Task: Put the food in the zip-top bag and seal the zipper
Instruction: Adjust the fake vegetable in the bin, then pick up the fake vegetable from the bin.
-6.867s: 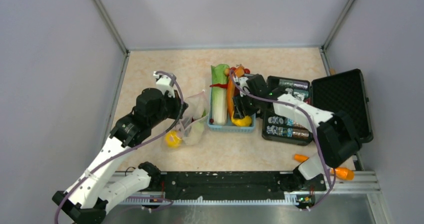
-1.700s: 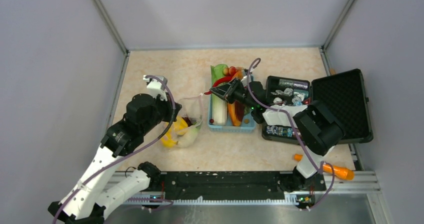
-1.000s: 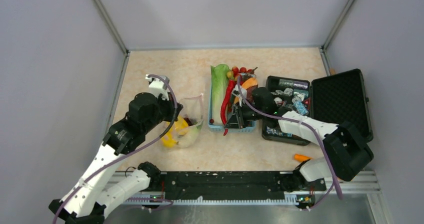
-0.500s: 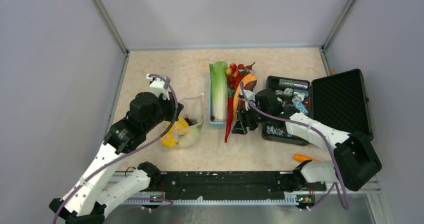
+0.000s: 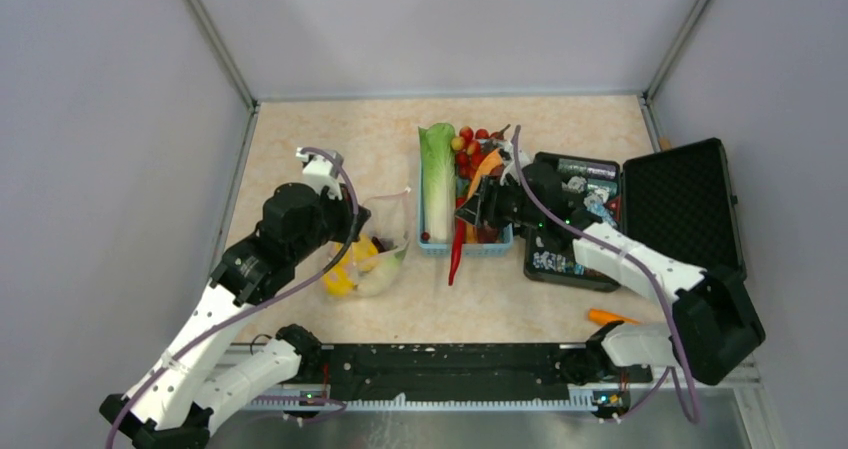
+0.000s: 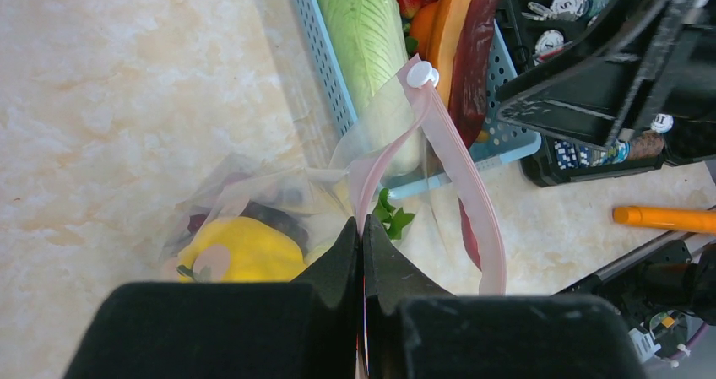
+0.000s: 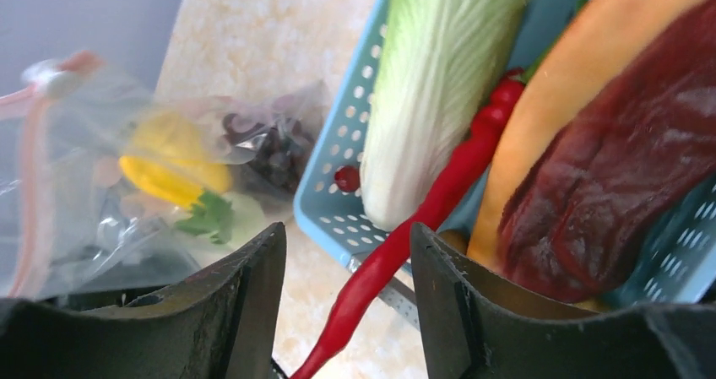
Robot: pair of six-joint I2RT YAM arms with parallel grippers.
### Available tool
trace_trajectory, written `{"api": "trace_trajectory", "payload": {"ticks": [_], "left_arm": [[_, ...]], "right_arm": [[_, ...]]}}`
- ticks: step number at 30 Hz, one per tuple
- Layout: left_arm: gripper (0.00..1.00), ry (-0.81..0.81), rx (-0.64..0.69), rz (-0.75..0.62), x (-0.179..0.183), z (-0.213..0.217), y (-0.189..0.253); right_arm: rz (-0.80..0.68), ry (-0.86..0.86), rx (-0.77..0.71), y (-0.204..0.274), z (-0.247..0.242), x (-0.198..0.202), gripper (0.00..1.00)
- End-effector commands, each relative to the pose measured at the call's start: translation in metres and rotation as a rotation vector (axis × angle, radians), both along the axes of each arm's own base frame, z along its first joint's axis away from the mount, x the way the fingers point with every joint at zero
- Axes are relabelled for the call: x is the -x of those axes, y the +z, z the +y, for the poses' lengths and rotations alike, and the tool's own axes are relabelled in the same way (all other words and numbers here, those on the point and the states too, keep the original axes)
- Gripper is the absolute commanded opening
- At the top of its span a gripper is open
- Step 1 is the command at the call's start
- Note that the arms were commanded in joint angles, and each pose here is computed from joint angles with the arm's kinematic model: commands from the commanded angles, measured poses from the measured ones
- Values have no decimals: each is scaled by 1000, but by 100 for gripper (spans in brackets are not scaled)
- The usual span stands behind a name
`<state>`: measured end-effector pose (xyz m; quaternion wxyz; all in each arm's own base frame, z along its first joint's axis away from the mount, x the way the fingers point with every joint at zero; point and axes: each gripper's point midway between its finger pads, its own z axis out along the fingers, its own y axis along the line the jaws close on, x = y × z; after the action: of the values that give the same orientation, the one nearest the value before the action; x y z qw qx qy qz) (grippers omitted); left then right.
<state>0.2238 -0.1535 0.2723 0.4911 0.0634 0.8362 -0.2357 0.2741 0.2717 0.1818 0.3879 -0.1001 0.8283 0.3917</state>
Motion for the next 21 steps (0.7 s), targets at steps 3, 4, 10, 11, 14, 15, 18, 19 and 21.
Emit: {"api": "trace_trajectory", "payload": {"ticks": [3, 4, 10, 11, 14, 15, 18, 19, 21], "left_arm": [[1, -12, 35, -29, -1, -5, 8], [1, -11, 34, -31, -1, -4, 9], [0, -9, 29, -22, -2, -4, 4], [0, -14, 30, -21, -2, -5, 5], [0, -12, 30, -19, -3, -6, 5], [0, -13, 30, -21, -2, -5, 6], [0, -14, 27, -23, -3, -5, 6], [0, -13, 26, -23, -3, -5, 6], [0, -14, 26, -22, -3, -5, 6]], "right_arm": [[100, -143, -47, -22, 12, -16, 55], [110, -165, -27, -27, 10, -18, 54], [159, -119, 10, -54, 23, -18, 53], [165, -112, 25, -59, 26, -17, 52], [172, -125, 93, -68, 30, -17, 50], [165, -137, 114, -68, 30, -18, 49], [135, -141, 118, -62, 32, -20, 37], [124, -137, 112, -59, 32, -20, 21], [97, -128, 101, -51, 32, -19, 2]]}}
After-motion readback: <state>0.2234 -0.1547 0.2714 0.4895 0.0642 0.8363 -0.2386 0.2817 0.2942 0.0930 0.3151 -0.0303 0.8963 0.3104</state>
